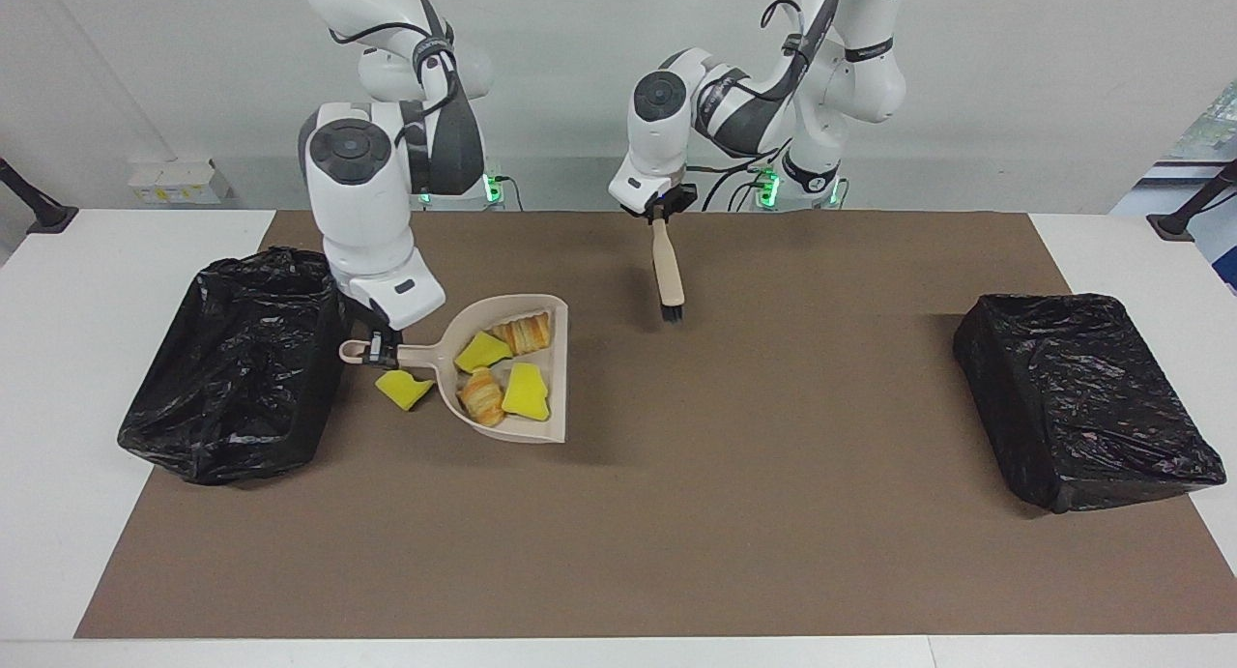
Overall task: Sweep and dump trash in bin
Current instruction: 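Carry the loaded dustpan with the right gripper to the nearby black bag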
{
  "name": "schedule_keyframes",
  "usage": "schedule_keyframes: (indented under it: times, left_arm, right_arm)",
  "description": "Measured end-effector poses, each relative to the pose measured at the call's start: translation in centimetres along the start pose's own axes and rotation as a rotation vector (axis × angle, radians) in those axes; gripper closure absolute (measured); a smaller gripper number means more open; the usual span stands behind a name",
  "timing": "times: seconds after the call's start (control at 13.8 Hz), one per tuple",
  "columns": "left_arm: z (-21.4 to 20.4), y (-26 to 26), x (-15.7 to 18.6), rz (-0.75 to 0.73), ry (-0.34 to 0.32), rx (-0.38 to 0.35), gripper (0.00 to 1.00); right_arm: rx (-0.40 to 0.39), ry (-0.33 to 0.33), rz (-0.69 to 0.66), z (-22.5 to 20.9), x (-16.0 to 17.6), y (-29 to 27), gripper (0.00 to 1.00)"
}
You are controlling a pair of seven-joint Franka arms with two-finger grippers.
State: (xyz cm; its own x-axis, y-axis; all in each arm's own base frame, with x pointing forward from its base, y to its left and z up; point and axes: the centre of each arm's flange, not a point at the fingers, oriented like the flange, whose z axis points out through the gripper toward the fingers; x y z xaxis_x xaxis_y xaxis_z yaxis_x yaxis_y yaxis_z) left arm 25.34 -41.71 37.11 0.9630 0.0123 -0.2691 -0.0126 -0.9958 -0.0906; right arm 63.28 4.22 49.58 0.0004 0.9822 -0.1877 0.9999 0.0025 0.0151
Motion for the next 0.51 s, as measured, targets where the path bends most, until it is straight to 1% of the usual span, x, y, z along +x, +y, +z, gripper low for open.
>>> schedule_keyframes:
  times: [0.15,0.29,0.36,0.51]
  left_arm:
    - [1.4,0.6,-3.7,0.013,-0.007,-0.018,0.74]
    - [2.2,0.6,-6.6,0.017,0.001,-0.044,0.74]
    - [2.3,0.4,-7.4,0.015,0.003,-0.052,0.74]
    - [2.2,0.5,-8.2,0.000,-0.021,-0.087,0.74]
  right_arm:
    - [0.002,-0.005,0.012,-0.5,-5.1,-0.4,0.68]
    - [0.012,-0.008,0.019,0.0,-11.1,-1.0,0.68]
    - [0.017,-0.008,0.033,0.6,-14.2,-1.4,0.68]
    - [0.004,-0.014,0.063,1.9,-19.9,-2.5,0.68]
